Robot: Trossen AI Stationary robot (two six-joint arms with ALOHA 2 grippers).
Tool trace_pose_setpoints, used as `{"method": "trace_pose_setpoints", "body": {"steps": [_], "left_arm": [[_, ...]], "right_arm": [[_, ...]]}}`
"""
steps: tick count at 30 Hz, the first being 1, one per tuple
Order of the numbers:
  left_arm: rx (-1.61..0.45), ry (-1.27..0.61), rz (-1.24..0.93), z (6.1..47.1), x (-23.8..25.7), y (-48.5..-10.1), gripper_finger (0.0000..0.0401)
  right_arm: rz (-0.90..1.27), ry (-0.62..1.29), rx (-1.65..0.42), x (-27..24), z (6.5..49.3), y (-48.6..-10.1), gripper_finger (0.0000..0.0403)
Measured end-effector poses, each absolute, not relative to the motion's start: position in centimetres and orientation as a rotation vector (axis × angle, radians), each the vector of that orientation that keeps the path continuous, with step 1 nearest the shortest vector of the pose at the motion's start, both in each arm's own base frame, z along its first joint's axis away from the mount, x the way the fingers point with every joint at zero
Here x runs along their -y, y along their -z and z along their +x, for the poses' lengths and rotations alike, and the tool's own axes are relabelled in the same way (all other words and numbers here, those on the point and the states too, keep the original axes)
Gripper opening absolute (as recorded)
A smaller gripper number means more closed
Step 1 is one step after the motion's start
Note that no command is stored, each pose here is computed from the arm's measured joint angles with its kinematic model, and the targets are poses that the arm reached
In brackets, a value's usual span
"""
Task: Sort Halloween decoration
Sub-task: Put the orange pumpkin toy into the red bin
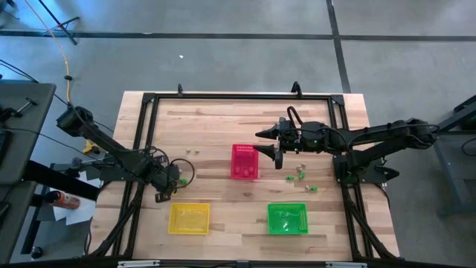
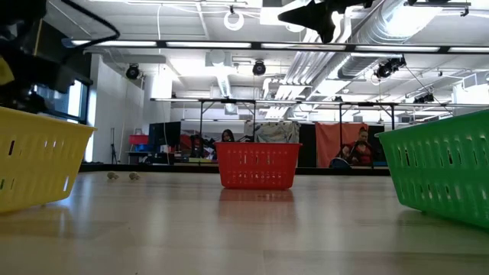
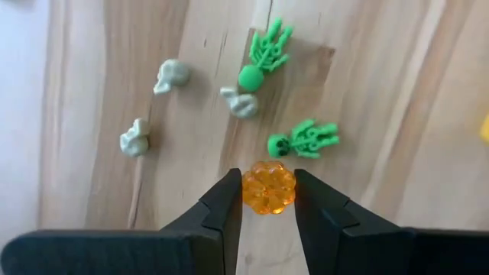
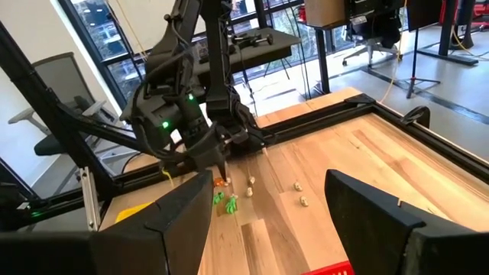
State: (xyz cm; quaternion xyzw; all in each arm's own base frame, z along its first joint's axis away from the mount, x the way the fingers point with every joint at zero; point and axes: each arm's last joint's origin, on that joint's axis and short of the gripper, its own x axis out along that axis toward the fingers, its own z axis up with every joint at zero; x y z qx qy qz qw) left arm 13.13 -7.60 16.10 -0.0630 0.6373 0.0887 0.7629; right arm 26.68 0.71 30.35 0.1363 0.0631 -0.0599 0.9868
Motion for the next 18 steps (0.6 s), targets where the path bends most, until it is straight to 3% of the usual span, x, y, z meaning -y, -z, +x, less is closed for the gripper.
{"method": "trace_pose_setpoints", "body": {"steps": [9,18], "left_arm": [[-1.172,-0.259,-0.149,15.7,8.0,-20.7,0.0088],[-0.607,-0.335,-0.085,21.2,6.6,-27.8,0.0088]], "right_arm": [[0.273,0.124,-0.126,-0.7,26.7,-30.4,0.0248],[0.274,0.124,-0.124,-0.7,26.7,-30.4,0.0248]]}}
